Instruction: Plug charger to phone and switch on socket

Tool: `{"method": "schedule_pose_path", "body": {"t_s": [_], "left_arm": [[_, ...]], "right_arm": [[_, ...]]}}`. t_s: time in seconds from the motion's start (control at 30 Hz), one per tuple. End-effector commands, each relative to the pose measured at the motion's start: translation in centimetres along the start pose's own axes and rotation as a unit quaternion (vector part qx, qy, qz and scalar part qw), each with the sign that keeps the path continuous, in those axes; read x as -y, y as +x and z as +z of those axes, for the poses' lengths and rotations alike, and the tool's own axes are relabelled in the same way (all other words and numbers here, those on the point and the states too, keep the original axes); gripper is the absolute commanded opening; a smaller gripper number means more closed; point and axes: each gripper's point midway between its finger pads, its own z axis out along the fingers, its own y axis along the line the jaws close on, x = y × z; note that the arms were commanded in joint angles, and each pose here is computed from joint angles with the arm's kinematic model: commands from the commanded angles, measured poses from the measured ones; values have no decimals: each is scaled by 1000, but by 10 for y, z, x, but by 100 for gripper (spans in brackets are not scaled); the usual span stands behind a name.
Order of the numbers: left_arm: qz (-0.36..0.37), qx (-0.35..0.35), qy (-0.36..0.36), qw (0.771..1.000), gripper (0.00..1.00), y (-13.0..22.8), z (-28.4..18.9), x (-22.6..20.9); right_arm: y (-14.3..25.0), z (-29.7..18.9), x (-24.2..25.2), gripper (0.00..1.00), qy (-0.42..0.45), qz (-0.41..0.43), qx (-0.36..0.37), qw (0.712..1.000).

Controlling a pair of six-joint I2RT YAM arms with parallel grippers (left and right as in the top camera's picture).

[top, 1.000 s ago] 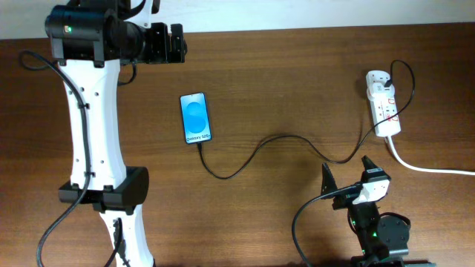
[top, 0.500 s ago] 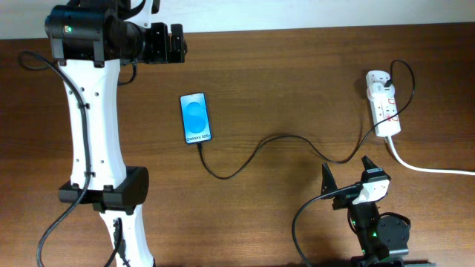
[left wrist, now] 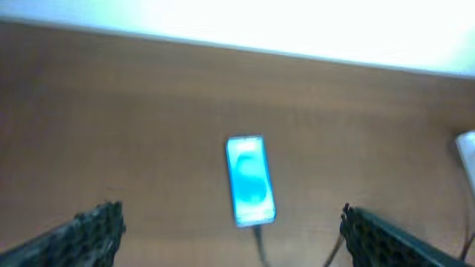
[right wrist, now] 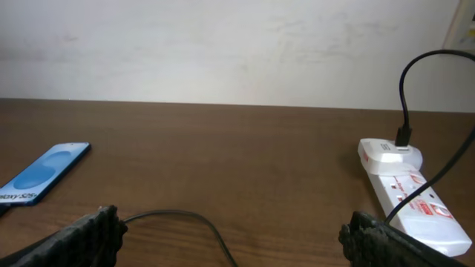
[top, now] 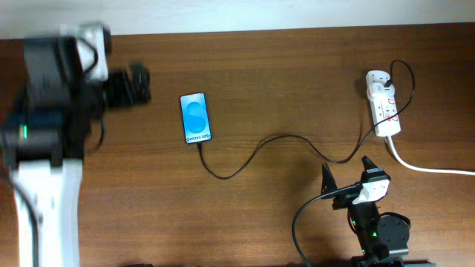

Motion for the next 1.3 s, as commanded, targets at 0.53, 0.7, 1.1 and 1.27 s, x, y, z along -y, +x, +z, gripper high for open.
{"method": "schedule_pose_path", "body": {"t_s": [0.53,0.7,1.1,1.27], "left_arm": [[25,285,-66,956,99,173,22,-56],[50,337,-67,938,99,187,22,-56],[83,344,-70,933,99,200,17,-55],[88,305,-52,947,99,216,31,-50]], "right_arm": [[3,0,-1,99,-2,1,-3,1000],[3,0,-1,98,-2,1,-3,1000],[3,0,-1,98,-2,1,-3,1000],[3,0,-1,99,-2,1,-3,1000]]}}
